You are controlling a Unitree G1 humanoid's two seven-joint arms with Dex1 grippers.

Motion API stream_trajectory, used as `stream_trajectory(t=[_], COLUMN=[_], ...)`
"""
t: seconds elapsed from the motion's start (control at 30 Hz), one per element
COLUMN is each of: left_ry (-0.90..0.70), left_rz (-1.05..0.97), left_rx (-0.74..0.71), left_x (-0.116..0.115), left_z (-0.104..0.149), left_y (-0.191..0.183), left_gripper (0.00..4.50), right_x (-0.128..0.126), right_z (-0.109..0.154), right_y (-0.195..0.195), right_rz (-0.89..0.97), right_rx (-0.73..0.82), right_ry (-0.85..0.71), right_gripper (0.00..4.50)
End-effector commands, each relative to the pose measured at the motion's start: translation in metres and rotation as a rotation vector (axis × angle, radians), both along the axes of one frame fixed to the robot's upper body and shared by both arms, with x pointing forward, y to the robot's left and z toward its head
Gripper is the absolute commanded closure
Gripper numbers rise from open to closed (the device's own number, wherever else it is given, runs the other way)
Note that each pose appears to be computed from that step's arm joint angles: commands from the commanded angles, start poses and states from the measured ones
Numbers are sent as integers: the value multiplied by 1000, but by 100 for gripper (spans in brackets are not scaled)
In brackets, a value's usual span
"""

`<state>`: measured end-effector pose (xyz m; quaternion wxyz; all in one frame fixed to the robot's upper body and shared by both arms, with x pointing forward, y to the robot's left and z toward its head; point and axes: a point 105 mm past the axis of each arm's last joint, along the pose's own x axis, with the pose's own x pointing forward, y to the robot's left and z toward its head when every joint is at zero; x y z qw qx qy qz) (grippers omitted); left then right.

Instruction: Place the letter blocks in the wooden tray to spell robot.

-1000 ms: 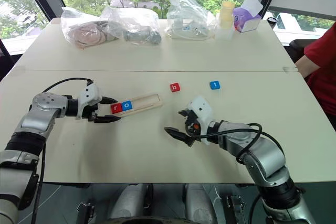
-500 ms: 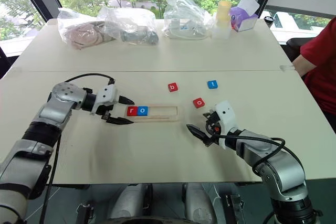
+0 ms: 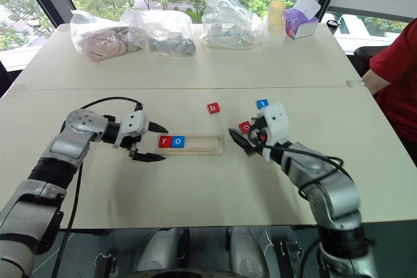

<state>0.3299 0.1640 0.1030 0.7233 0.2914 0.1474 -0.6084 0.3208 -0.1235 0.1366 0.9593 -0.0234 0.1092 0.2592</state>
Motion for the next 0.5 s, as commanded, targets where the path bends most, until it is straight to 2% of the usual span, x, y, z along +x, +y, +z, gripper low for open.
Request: stream_trajectory(t=[0.03, 0.23, 0.37, 0.5], left_ry=[-85, -168, -214, -245], left_rz=[63, 161, 221, 267], left_rx=[-17, -45, -81, -110], left_x=[4, 2, -9, -16], left_z=[29, 64, 82, 89], left_y=[15, 29, 31, 28], left_gripper=[4, 4, 4, 4], right_x=[29, 68, 80, 83], right_z=[1, -13, -17, -20], right_y=[17, 43, 61, 73], right_rz=[-51, -96, -81, -60], right_rx=[-23, -77, -105, -109], right_ry=[-24, 11, 22, 32], right_gripper=[35, 35, 35, 35])
